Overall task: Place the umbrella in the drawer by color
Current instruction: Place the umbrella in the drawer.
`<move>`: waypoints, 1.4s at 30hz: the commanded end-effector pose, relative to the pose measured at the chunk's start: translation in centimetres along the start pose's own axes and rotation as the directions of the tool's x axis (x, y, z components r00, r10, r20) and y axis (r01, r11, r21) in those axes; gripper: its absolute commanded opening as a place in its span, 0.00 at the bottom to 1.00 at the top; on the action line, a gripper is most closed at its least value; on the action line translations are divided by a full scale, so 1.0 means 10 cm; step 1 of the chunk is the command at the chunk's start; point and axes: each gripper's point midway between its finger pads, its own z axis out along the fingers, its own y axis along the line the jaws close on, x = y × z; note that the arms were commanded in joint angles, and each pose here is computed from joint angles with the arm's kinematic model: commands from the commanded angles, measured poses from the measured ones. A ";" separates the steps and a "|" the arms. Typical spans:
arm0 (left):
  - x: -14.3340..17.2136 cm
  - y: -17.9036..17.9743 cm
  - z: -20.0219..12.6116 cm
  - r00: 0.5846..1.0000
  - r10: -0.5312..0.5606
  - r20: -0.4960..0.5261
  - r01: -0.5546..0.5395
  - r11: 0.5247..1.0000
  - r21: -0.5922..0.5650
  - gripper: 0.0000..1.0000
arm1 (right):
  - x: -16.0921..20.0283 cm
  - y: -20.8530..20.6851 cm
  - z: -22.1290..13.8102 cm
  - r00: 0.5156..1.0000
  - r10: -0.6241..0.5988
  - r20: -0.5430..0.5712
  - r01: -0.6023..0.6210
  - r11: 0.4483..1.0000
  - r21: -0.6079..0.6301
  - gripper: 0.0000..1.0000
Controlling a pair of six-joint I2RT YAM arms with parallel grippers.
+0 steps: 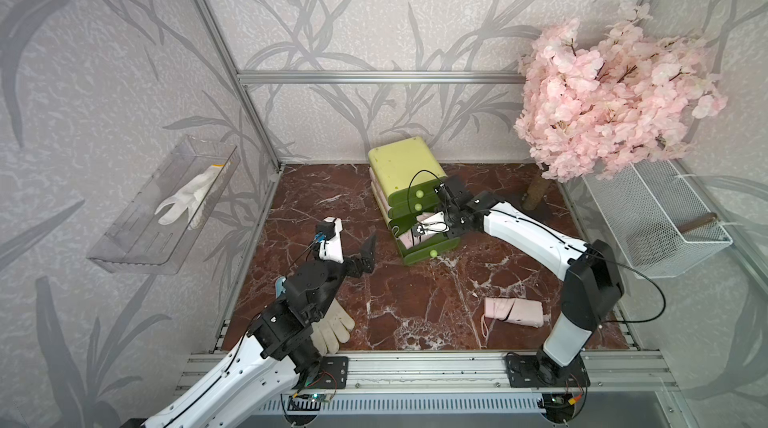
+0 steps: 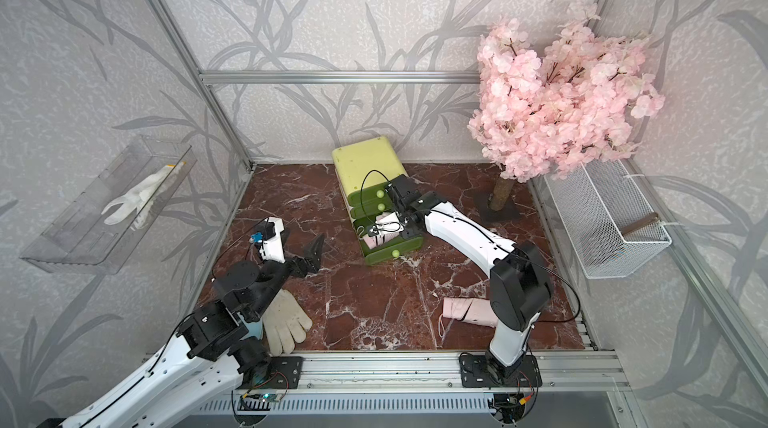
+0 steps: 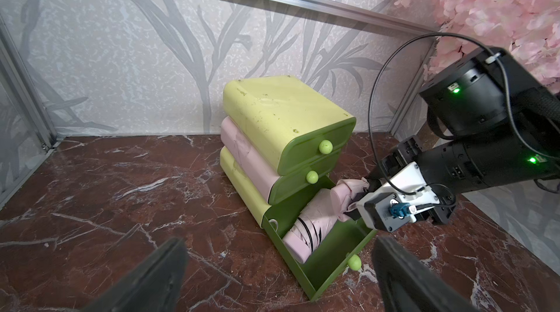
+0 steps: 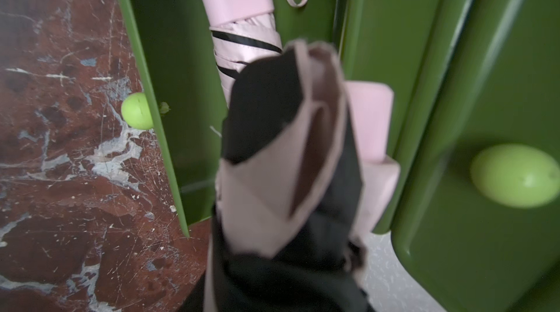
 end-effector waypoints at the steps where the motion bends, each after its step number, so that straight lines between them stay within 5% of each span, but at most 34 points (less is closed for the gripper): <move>1: 0.06 0.02 0.03 1.000 0.001 -0.004 -0.001 1.000 -0.014 1.00 | -0.07 0.09 0.10 0.995 -0.096 -0.041 0.093 0.993 -0.077 0.43; 10: 0.06 0.03 0.03 1.000 0.006 -0.005 -0.006 1.000 -0.019 1.00 | -0.28 0.25 0.43 0.993 -0.112 -0.048 0.097 0.964 -0.246 0.47; 16: 0.07 0.03 0.03 1.000 0.006 -0.006 -0.006 1.000 -0.018 1.00 | -0.41 0.23 0.45 0.999 -0.035 -0.026 0.026 0.963 -0.268 0.63; 27: 0.10 0.02 0.07 1.000 0.016 -0.019 -0.016 1.000 -0.024 1.00 | -0.45 -0.13 -0.20 0.992 0.114 0.061 -0.106 0.986 -0.130 0.75; 33: 0.11 0.02 0.09 1.000 0.016 -0.020 -0.016 1.000 -0.024 1.00 | -0.27 -0.21 -0.43 0.922 0.373 0.108 -0.372 0.928 -0.031 0.67; 36: 0.13 -0.02 0.11 0.999 0.019 -0.029 -0.020 1.000 -0.009 1.00 | -0.16 -0.17 -0.48 0.845 0.519 0.127 -0.524 0.852 0.001 0.54; 38: 0.15 -0.08 0.14 0.999 0.026 -0.044 -0.026 1.000 0.019 1.00 | -0.06 -0.17 -0.61 0.724 0.672 0.154 -0.684 0.729 0.034 0.53; 39: 0.16 -0.12 0.15 0.998 0.032 -0.051 -0.030 0.999 0.040 1.00 | 0.00 -0.16 -0.65 0.648 0.744 0.163 -0.759 0.649 0.056 0.54; 42: 0.19 -0.33 0.20 0.996 0.058 -0.072 -0.048 0.989 0.142 1.00 | 0.33 0.01 -0.80 0.297 0.937 0.184 -0.952 0.277 0.129 0.67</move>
